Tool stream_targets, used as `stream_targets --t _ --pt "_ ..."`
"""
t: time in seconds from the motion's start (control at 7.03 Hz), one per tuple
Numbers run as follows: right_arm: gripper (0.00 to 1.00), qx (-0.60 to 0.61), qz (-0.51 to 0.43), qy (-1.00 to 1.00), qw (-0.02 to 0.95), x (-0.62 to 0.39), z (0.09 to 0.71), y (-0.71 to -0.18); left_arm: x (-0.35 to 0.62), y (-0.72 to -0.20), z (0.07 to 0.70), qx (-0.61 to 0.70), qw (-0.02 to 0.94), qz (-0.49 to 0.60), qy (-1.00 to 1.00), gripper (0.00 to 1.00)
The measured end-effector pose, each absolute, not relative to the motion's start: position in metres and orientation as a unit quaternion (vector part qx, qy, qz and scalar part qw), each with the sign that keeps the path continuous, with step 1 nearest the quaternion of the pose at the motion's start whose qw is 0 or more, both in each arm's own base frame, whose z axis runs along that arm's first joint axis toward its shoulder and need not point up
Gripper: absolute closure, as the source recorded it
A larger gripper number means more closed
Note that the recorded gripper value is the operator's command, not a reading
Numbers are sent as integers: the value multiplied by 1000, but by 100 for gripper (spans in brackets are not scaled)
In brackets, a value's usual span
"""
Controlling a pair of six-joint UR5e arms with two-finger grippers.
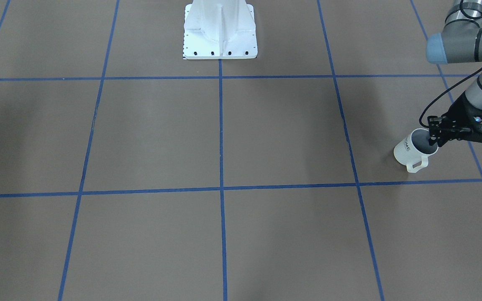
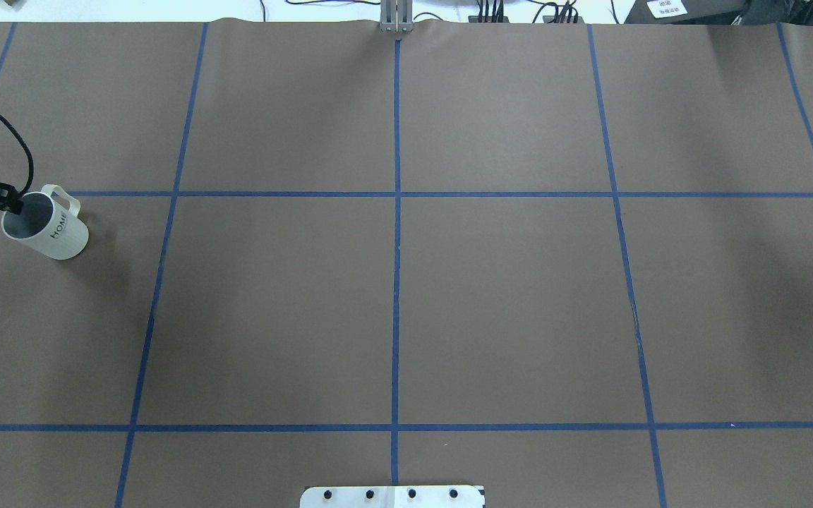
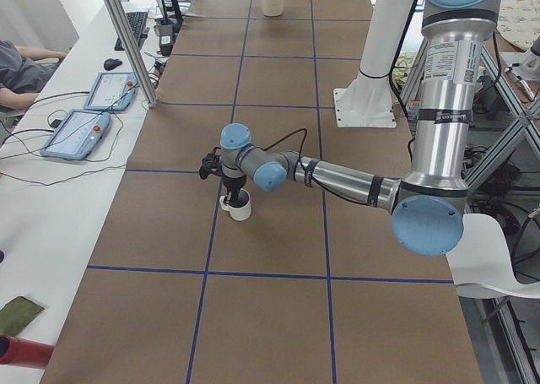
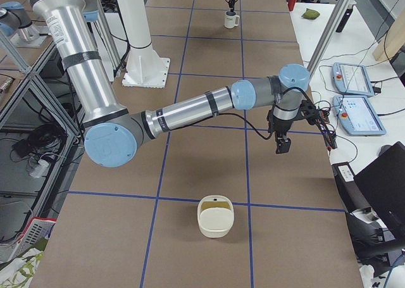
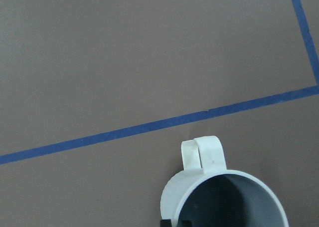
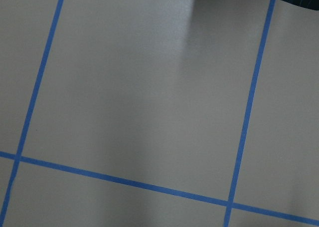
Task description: Left arm hands cup to right arm to dump lemon
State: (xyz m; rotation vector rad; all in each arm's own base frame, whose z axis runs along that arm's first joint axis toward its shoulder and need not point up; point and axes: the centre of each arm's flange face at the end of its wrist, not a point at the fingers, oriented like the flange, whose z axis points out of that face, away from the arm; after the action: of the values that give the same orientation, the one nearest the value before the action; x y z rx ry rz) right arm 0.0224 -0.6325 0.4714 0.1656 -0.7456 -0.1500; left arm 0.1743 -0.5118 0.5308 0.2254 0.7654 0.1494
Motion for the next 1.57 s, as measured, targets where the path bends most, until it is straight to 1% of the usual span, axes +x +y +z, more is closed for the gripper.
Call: stream_targets --t 0.14,0.43,0.85,1.28,1.57 --pt "0 79 -71 -362 926 26 475 -632 156 -517 525 121 919 68 370 0" --pt "0 69 -66 -357 929 28 491 -630 91 -531 523 133 924 90 346 0" --pt "0 51 -56 -340 937 30 517 -619 -2 -534 540 118 937 95 315 0" --pt "0 29 -48 -338 940 31 545 -602 -33 -520 601 64 943 83 316 0" --pt "0 17 -43 -338 940 31 560 -592 -37 -516 610 54 940 76 329 0"
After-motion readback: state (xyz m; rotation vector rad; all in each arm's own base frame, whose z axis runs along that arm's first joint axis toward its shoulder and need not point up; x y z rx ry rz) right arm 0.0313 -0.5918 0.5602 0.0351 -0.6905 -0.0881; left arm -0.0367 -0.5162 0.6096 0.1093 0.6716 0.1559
